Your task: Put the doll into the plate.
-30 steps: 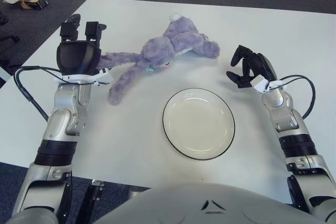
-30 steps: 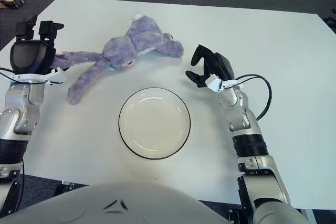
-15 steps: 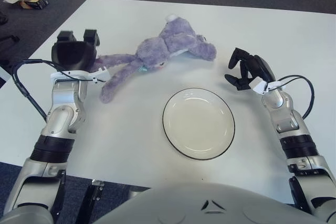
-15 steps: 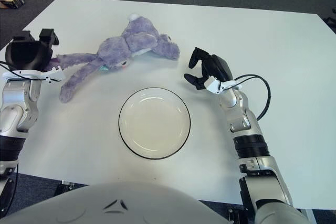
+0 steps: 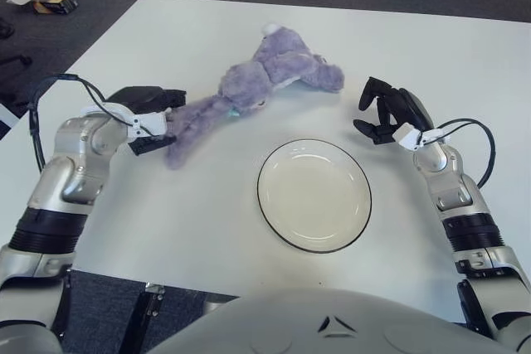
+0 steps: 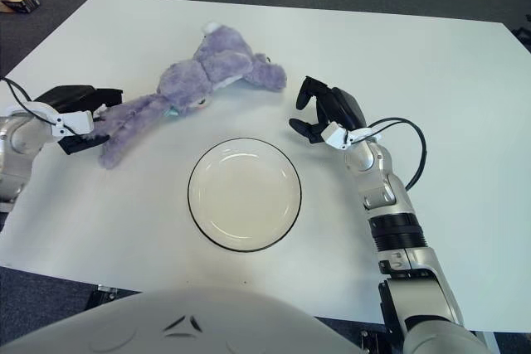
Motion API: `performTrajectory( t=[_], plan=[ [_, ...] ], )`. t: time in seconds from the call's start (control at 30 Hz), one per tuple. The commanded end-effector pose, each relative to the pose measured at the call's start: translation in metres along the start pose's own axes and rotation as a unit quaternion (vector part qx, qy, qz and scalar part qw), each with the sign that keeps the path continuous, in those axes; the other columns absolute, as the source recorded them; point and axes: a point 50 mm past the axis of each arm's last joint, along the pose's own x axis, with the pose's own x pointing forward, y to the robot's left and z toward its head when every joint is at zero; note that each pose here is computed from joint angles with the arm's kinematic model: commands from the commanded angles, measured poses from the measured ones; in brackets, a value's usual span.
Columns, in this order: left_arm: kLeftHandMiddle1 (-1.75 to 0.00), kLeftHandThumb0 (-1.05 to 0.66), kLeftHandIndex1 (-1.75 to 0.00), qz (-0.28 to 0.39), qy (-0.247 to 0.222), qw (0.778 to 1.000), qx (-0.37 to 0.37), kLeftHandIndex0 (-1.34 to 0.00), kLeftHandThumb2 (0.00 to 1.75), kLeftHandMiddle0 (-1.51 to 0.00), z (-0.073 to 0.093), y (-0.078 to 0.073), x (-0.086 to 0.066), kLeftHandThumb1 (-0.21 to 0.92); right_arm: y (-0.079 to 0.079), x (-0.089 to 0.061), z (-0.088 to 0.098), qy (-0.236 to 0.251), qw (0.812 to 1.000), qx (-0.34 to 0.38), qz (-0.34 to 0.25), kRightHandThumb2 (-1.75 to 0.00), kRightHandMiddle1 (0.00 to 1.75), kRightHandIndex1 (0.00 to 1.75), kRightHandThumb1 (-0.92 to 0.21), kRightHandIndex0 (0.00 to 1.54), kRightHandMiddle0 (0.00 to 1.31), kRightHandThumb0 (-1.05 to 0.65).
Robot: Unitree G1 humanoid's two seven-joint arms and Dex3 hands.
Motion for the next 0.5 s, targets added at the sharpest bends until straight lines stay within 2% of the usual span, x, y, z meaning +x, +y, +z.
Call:
performTrajectory(
  t=[0.0,0.07,0.13,0.27,0.3,0.33,0.37,0.47],
  plan=[
    [-1.75,0.00,-1.74,-0.051,-0.163,0.975,-0.140,-0.41,1.21,-0.43,0.001,0.027,-0.015,0.42,0.001,-0.005,-0.003,-0.005,1.000,-0.013,0.026,-1.07,1.75,1.75,-0.51,1.03,0.46,-0.42],
    [-1.75,0.00,-1.74,-0.047,-0.169,0.970,-0.170,-0.38,1.14,-0.39,-0.007,0.027,-0.013,0.47,0.001,-0.005,-0.003,-0.004,1.000,-0.012,0.028,-1.07,1.75,1.75,-0.51,1.03,0.46,-0.42],
    [-1.75,0.00,-1.74,-0.044,-0.142,0.977,-0.150,-0.36,1.11,-0.37,-0.011,0.029,-0.010,0.50,0.002,-0.005,-0.003,-0.002,1.000,-0.011,0.030,-1.07,1.75,1.75,-0.51,1.02,0.46,-0.42],
    [-1.75,0.00,-1.74,-0.010,-0.058,0.998,-0.010,-0.37,1.14,-0.39,-0.011,0.029,-0.007,0.47,0.002,-0.006,-0.003,-0.001,0.999,-0.011,0.032,-1.07,1.75,1.75,-0.51,1.01,0.46,-0.42],
    [-1.75,0.00,-1.74,0.006,-0.022,0.999,0.048,-0.38,1.16,-0.40,-0.003,0.026,-0.010,0.46,0.002,-0.006,-0.003,-0.001,0.999,-0.013,0.032,-1.07,1.75,1.75,-0.51,1.01,0.46,-0.42],
    [-1.75,0.00,-1.74,0.044,0.034,0.993,0.105,-0.39,1.18,-0.41,0.002,0.020,-0.010,0.45,0.002,-0.006,-0.003,-0.002,0.999,-0.014,0.033,-1.07,1.75,1.75,-0.51,1.01,0.46,-0.42],
    [-1.75,0.00,-1.74,0.076,0.070,0.984,0.143,-0.40,1.18,-0.41,0.005,0.016,-0.012,0.44,0.002,-0.007,-0.003,-0.003,0.999,-0.015,0.033,-1.07,1.75,1.75,-0.51,1.01,0.46,-0.42],
    [-1.75,0.00,-1.74,0.139,0.132,0.963,0.188,-0.41,1.21,-0.43,0.002,0.018,-0.013,0.42,0.002,-0.007,-0.002,-0.003,0.999,-0.014,0.034,-1.07,1.75,1.75,-0.51,1.02,0.46,-0.42]
  ],
)
